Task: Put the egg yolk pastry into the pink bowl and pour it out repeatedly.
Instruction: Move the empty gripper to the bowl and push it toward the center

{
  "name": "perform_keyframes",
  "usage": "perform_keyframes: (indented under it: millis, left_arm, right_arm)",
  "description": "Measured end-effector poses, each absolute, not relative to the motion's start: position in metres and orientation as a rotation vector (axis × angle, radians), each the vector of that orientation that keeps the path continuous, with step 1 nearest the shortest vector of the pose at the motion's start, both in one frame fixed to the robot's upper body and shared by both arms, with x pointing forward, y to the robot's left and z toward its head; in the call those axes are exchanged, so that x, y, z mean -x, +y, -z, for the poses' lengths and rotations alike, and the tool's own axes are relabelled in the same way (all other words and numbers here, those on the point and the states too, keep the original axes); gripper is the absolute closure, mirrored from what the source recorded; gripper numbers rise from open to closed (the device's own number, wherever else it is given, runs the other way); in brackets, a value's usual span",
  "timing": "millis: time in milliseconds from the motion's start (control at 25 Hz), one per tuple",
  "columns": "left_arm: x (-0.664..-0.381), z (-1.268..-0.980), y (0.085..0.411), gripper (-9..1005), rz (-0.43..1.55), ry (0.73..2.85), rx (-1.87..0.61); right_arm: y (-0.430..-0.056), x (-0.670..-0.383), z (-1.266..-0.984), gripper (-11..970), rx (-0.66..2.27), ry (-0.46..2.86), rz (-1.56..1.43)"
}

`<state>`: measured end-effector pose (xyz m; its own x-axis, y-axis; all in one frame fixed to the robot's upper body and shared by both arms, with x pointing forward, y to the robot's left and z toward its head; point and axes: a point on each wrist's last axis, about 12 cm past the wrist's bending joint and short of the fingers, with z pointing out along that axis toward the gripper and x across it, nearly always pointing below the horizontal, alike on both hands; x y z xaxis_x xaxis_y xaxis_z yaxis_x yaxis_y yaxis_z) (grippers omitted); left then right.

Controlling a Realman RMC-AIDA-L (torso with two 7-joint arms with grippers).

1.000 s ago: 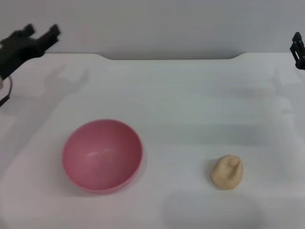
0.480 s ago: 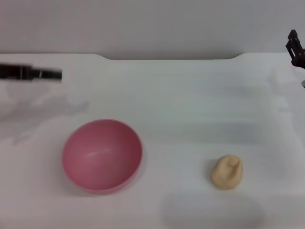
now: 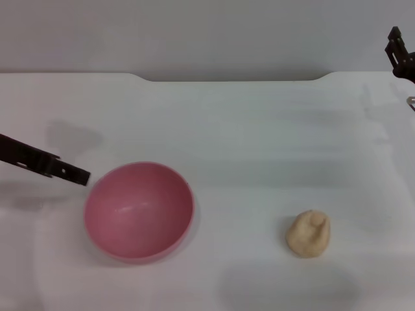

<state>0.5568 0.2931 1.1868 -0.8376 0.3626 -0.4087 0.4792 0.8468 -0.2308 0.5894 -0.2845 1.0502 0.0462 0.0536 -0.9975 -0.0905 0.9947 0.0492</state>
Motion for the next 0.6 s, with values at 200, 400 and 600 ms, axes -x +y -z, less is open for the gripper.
perform_keyframes:
  millis: [200,400,600]
  left_arm:
    - [-0.558,-1.182,0.286,211,0.481,2.696,-0.647]
    - [-0.560,-1.169,0.280,211,0.534,2.740,-0.650]
    - [-0.566,-1.156,0.273,211,0.572,2.768,-0.651]
  right_arm:
    - [-0.285,-0.588,-1.049,400,0.027,1.525,-0.109]
    - [-0.287,-0.586,-1.047,403,0.023,1.531,-0.106]
    - [-0.288,-0.585,-1.046,405,0.021,1.533,-0.104]
